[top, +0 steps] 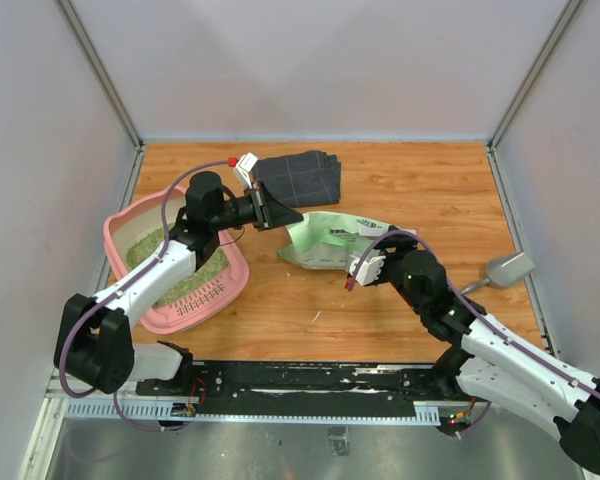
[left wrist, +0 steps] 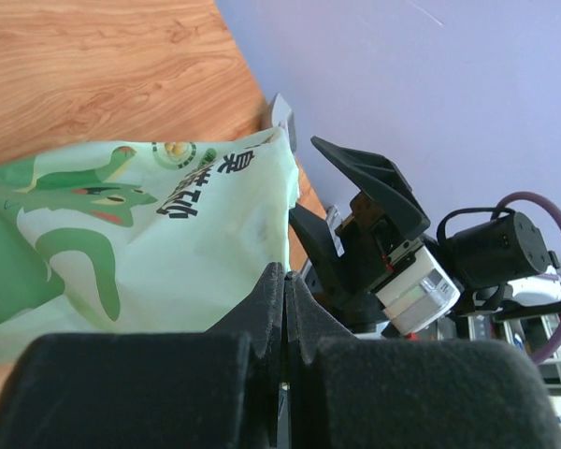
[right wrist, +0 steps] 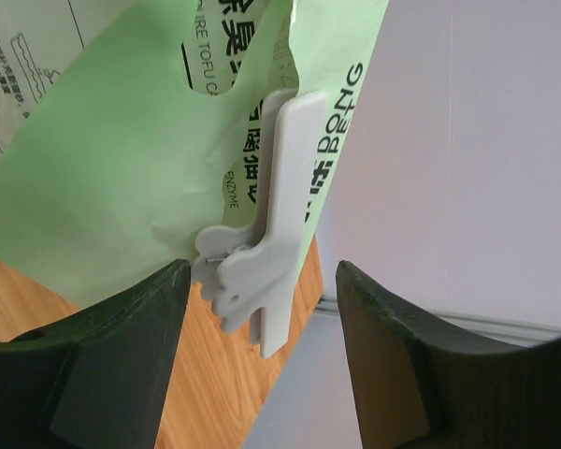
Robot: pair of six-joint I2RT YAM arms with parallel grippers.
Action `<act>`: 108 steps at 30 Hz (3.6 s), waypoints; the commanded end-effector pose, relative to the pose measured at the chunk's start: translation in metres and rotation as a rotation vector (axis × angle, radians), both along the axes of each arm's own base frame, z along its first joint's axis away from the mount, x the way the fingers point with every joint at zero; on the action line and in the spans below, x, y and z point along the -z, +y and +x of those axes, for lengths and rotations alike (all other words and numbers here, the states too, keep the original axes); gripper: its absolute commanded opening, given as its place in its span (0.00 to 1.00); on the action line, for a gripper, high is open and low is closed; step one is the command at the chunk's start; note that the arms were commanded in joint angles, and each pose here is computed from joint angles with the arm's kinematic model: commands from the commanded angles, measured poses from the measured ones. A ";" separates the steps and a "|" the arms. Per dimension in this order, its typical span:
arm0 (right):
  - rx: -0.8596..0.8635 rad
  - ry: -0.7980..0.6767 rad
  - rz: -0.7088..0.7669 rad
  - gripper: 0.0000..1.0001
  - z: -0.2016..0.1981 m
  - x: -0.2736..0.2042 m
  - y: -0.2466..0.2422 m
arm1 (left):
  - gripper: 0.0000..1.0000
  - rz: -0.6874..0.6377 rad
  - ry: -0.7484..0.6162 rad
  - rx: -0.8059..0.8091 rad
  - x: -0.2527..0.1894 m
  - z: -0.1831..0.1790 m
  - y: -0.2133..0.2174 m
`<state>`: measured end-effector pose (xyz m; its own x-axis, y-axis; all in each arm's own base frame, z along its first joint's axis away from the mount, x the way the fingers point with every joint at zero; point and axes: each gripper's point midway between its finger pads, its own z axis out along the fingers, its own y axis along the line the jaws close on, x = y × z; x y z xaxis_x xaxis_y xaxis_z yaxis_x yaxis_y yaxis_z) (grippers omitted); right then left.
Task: Fill the litter box with clean litter
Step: Remove the clamp from the cat litter bag, then place the clamp at the center of the board.
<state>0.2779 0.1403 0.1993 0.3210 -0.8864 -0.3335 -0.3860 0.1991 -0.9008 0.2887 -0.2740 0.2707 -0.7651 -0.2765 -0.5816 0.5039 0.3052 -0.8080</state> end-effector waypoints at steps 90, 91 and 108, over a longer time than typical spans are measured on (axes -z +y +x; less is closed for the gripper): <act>0.648 0.570 0.806 0.01 0.047 -0.012 -0.065 | 0.00 0.006 -0.259 -0.127 -0.023 -0.005 0.041; 0.659 0.600 0.835 0.01 0.050 -0.003 -0.064 | 0.00 0.011 -0.267 -0.126 -0.022 -0.007 0.041; 0.894 1.199 1.288 0.17 0.094 0.120 -0.096 | 0.00 0.053 -0.297 -0.133 -0.002 -0.015 0.045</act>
<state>0.3534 0.0392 0.0609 -0.8646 0.1694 -0.4730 -0.0339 0.9196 0.3914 0.2675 -0.2324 0.2478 -0.6225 -0.2909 -0.7265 0.6006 0.4176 -0.6818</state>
